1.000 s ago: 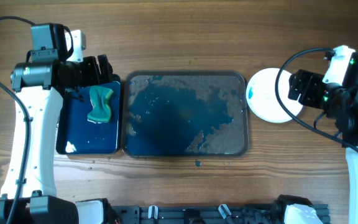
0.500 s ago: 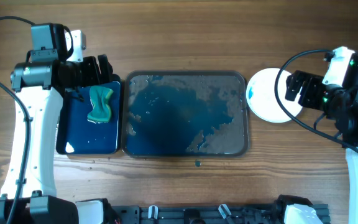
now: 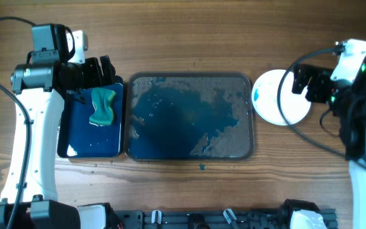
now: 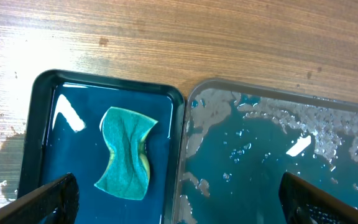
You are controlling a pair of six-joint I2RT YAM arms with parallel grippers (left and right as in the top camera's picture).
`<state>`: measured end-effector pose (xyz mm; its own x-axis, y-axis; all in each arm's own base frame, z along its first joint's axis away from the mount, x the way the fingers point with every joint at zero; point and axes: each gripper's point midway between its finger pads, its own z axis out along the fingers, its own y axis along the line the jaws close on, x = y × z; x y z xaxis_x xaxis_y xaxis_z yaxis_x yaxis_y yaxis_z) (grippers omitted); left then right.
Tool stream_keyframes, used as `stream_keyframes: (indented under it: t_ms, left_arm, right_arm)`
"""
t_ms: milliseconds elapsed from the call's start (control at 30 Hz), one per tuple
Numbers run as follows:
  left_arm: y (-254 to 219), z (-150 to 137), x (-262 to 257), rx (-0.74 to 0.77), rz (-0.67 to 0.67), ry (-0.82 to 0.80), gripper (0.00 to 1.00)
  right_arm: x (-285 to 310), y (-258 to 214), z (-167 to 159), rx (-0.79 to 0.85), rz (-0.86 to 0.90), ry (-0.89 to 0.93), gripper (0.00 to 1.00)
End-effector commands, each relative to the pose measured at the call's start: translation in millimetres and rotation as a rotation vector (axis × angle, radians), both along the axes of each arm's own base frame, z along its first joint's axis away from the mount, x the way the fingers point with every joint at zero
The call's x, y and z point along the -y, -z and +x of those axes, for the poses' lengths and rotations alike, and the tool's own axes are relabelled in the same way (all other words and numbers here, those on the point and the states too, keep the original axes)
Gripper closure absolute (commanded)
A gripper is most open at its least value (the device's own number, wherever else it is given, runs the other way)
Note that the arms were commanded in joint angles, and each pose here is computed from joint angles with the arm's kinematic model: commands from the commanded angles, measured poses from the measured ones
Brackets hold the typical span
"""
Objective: Clean dirty plates on tray and stack at the side
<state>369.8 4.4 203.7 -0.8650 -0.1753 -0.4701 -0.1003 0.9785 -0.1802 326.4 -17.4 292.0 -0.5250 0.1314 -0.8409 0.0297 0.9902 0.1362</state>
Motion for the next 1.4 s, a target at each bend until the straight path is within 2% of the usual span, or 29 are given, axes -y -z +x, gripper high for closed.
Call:
stream_keyframes:
  t_ms: [0, 133, 267, 433, 600, 1300, 1367]
  left_arm:
    - [-4.5, 1.7, 1.8, 0.016, -0.01, 0.01, 0.0]
    - [-4.5, 1.7, 1.8, 0.016, -0.01, 0.01, 0.0]
    - [-4.5, 1.7, 1.8, 0.016, -0.009, 0.01, 0.0]
    - [-4.5, 1.7, 1.8, 0.016, -0.01, 0.01, 0.0]
    - [-4.5, 1.7, 1.8, 0.016, -0.01, 0.01, 0.0]
    - [-4.7, 1.6, 1.3, 0.016, -0.009, 0.009, 0.0]
    - [-15.5, 0.1, -1.0, 0.051, 0.008, 0.004, 0.0]
  right_arm:
    - [-18.0, 6.0, -23.0, 0.183, -0.047, -0.074, 0.0]
    - [-42.3, 54.1, -58.0, 0.392, -0.065, -0.164, 0.0]
    - [-50.8, 94.7, -75.0, 0.476, -0.046, -0.185, 0.0]
    - [-51.3, 123.9, -78.7, 0.525, -0.001, -0.171, 0.0]
    - [-51.5, 110.9, -83.5, 0.582, -0.004, -0.171, 0.0]
    - [-51.4, 114.6, -82.7, 0.566, -0.002, -0.17, 0.0]
    - [-51.4, 114.6, -82.7, 0.566, -0.002, -0.17, 0.0]
